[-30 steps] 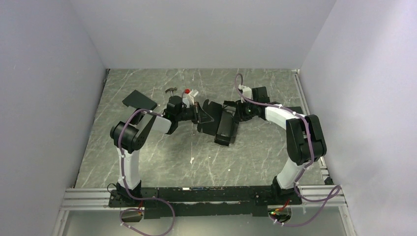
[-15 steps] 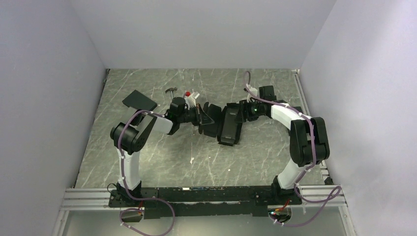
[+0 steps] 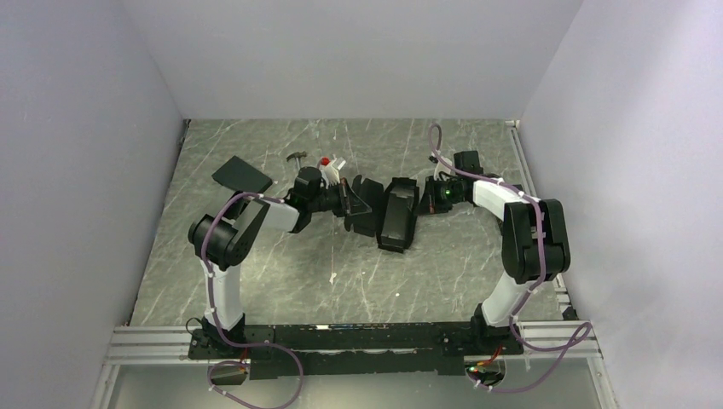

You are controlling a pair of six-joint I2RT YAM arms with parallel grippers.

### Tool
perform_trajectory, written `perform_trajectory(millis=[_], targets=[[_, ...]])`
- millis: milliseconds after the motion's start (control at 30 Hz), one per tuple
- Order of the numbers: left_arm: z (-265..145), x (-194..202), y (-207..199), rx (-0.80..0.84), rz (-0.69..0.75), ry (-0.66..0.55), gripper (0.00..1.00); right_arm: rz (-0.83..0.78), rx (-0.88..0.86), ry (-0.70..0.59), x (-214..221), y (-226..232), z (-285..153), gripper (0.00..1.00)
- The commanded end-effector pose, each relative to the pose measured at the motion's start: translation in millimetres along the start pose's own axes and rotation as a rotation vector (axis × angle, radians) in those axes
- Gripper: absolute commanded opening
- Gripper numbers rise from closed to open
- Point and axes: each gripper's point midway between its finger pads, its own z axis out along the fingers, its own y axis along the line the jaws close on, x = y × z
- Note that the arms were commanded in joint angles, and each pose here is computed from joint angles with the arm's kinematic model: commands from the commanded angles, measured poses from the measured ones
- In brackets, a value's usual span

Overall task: Fold the paper box
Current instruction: Fold the paper box at the center of the board.

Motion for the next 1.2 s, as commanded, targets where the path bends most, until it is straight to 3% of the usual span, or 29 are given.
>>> perform_trajectory(millis=[0, 267, 467, 600, 933, 1167], targets=[[0.1, -16.6, -28.5, 0.070, 0.060, -0.046, 0.00, 0.019, -0.052, -0.010, -6.5, 11.7, 1.9, 0.00], [9.6, -14.5, -51.9, 0.198, 0.023, -0.024, 0.00, -0.078, 0.048, -0.063, -31.4, 26.8, 9.8, 0.00], [15.4, -13.7, -47.7, 0.177, 0.001, -0.021, 0.00, 0.088, 0.151, -0.098, -46.8, 16.4, 20.8, 0.00], [18.4, -11.6, -38.2, 0.144, -0.008, -0.018, 0.00, 0.133, 0.102, -0.132, -55.1, 35.0, 25.0, 0.00], [25.8, -4.8, -25.1, 0.123, -0.024, 0.014, 0.00, 0.097, 0.066, -0.063, -46.3, 57.7, 47.2, 0.00], [26.8, -1.5, -22.1, 0.120, -0.029, 0.023, 0.00, 0.066, -0.032, -0.017, -33.5, 68.4, 53.5, 0.08]])
